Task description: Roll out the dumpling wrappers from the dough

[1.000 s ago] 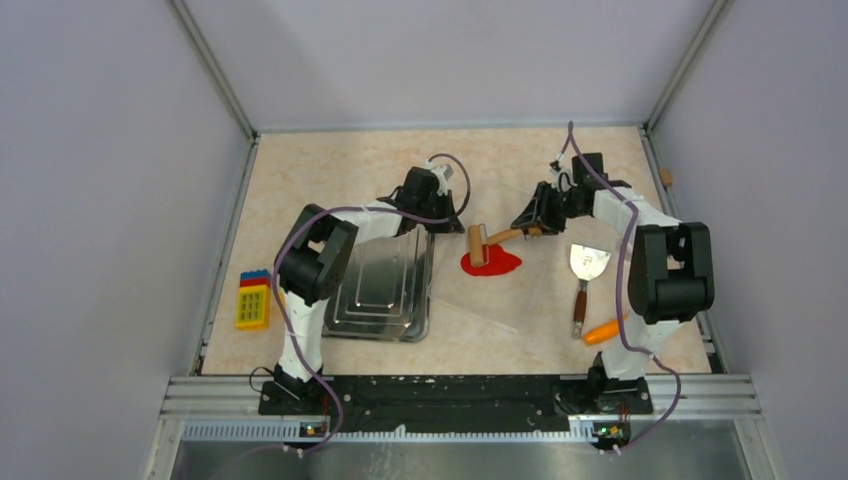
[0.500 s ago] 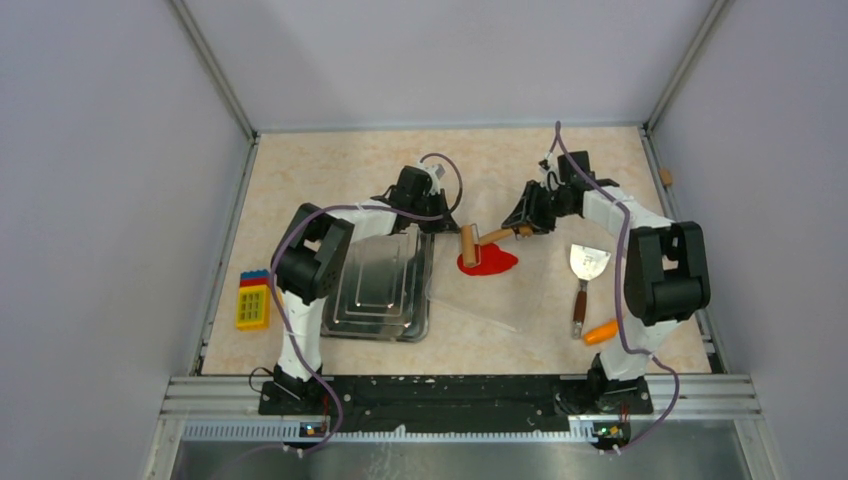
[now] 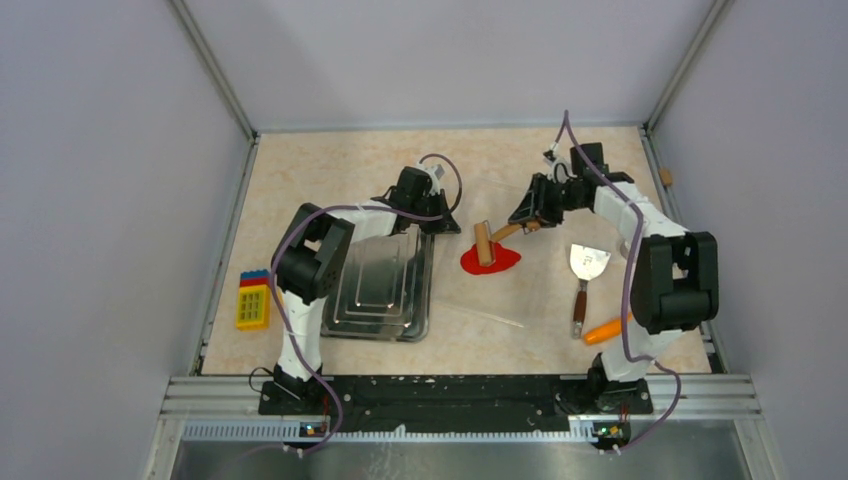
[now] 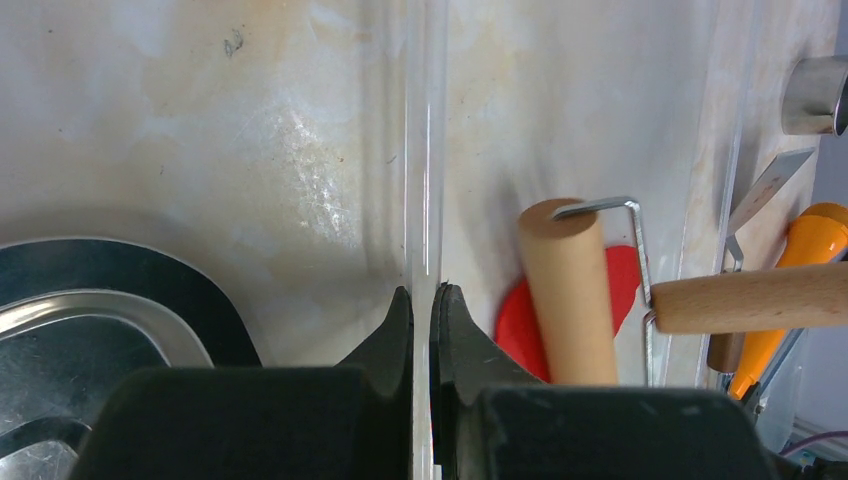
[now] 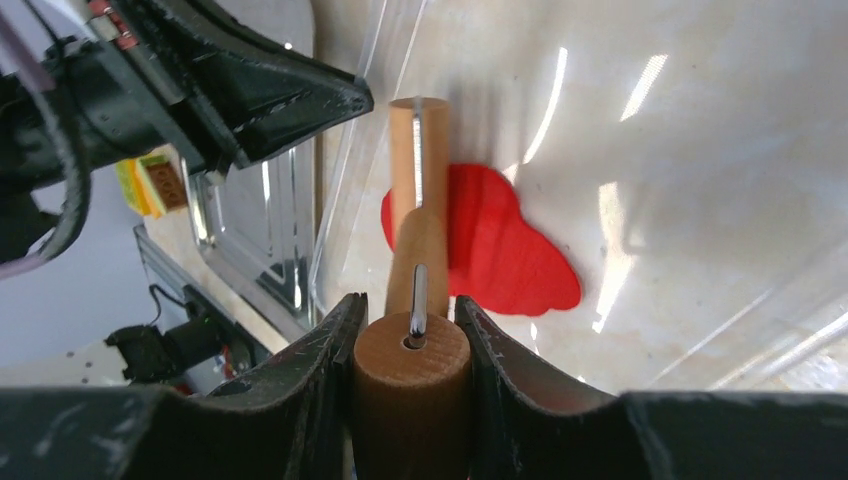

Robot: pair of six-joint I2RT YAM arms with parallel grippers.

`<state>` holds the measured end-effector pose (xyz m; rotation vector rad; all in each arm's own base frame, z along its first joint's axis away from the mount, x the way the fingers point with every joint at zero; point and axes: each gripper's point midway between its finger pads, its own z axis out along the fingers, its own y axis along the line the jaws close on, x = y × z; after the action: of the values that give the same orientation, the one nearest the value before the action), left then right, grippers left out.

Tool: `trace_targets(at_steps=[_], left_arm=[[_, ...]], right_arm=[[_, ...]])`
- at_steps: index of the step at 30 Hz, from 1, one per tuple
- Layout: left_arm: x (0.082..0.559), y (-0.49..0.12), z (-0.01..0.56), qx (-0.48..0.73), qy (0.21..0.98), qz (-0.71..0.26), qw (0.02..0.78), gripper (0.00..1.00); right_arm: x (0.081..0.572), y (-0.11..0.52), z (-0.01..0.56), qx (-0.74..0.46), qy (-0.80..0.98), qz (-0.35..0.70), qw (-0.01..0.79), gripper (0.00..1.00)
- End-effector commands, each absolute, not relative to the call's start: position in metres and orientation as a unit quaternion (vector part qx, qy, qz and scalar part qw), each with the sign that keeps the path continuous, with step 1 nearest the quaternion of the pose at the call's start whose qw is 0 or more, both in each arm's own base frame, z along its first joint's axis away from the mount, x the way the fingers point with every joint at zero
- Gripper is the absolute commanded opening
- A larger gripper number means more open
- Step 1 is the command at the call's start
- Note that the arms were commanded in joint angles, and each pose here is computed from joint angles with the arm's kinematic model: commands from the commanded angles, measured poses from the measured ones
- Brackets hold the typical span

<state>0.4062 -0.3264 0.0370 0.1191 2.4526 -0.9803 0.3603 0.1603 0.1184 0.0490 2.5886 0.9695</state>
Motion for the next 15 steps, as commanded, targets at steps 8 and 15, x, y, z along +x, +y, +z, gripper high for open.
trace_targets(at_steps=[8,15], left_arm=[[0.396,-0.305,-0.006,0.027,0.93,-0.299,0.214,0.0],[0.395,-0.305,-0.006,0.026,0.929,-0.299,0.215,0.0]], right_arm=[[0.327,0.148,0.173,-0.059,0.881,0.411,0.227,0.0],[0.32,0.13,0.144,-0.055,0.91,0.351,0.215,0.0]])
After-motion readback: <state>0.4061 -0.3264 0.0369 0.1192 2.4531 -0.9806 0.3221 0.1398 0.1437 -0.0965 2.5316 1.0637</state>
